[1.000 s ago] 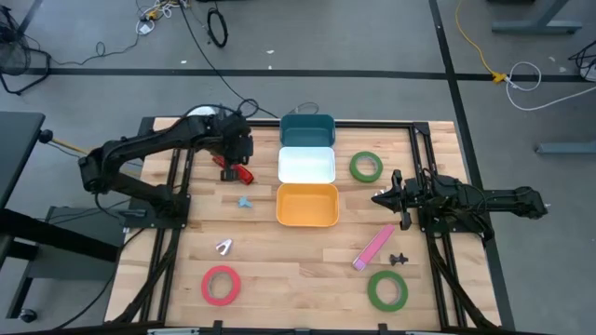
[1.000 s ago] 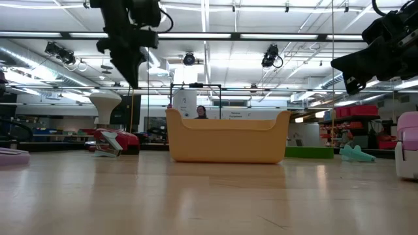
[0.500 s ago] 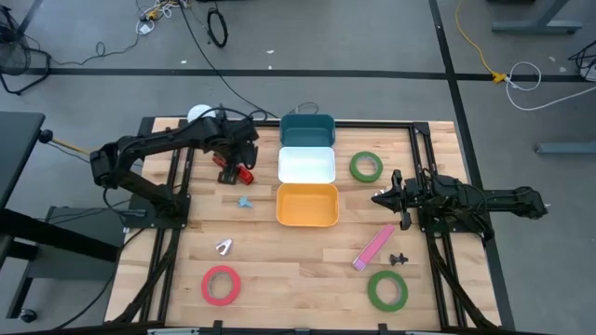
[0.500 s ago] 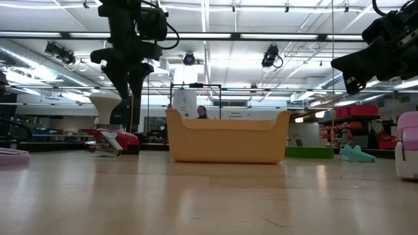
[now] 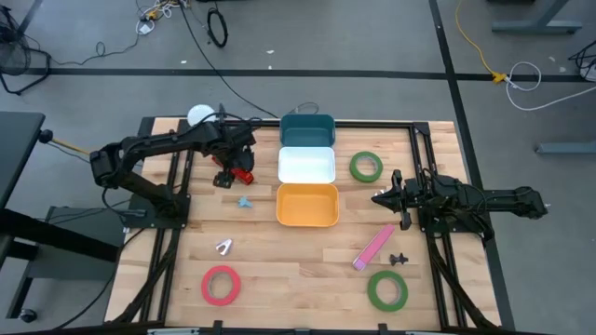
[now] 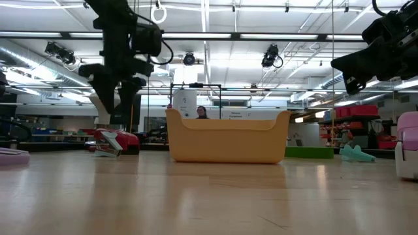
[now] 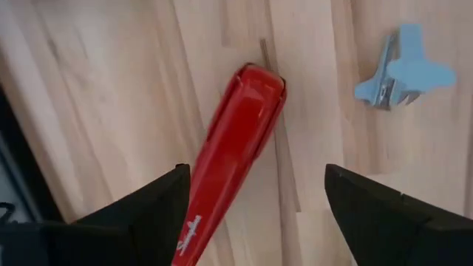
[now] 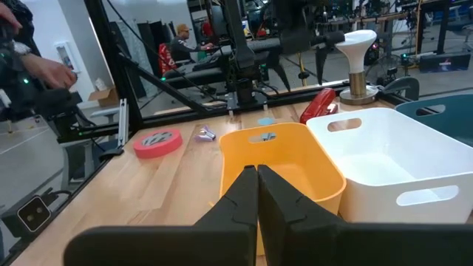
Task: Pick and place Stapler, Stapler remover, tape
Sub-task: Put the red stapler into the yellow bin
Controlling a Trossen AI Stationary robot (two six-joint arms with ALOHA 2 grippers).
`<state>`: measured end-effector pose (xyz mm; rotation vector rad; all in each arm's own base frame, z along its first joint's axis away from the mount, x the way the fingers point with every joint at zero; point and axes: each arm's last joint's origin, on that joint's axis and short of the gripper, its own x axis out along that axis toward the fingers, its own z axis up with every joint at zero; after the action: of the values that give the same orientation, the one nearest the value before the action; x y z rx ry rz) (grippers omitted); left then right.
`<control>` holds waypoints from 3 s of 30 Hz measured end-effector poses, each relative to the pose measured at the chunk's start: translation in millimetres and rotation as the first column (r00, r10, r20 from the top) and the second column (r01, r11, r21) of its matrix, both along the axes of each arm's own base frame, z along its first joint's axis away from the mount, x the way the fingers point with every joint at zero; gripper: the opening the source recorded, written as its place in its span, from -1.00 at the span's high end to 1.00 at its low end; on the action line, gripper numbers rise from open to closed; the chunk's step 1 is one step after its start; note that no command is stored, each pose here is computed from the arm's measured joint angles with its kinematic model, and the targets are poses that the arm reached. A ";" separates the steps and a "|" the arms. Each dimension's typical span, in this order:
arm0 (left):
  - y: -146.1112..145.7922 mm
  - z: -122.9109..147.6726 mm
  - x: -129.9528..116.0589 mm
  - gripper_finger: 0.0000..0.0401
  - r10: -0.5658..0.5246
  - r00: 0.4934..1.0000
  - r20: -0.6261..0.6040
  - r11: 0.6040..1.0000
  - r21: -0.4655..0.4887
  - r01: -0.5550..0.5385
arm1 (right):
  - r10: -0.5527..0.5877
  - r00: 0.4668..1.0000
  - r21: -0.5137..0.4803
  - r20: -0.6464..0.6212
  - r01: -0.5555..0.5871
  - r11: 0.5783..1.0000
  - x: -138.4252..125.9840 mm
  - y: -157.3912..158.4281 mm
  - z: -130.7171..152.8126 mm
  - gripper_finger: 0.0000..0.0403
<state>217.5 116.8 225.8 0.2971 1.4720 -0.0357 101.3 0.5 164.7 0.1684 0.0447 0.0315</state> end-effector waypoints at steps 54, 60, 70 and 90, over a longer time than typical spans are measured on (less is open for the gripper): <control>29.8 -66.5 -7.0 -0.07 -0.086 0.973 -0.216 0.996 0.007 0.089 | 0.000 1.000 0.000 0.000 0.000 1.000 0.0 0.0 0.0 0.97; 28.6 -66.5 -6.6 0.11 -0.094 0.970 -0.225 0.995 0.011 0.099 | 0.000 1.000 0.000 0.000 0.000 1.000 0.0 0.0 -0.1 0.97; 28.3 -66.6 -7.0 0.17 -0.095 0.969 -0.227 0.995 0.005 0.099 | 0.000 1.000 0.000 0.000 0.000 1.000 0.0 0.0 0.0 0.97; 36.3 -29.6 7.7 0.18 -0.036 0.981 -0.189 0.999 0.006 0.038 | 0.000 1.000 0.000 0.000 0.000 1.000 0.0 0.0 -0.1 0.97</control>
<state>225.2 153.1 196.3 0.3356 1.6554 -0.0891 101.3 0.5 164.6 0.1683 0.0450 0.0315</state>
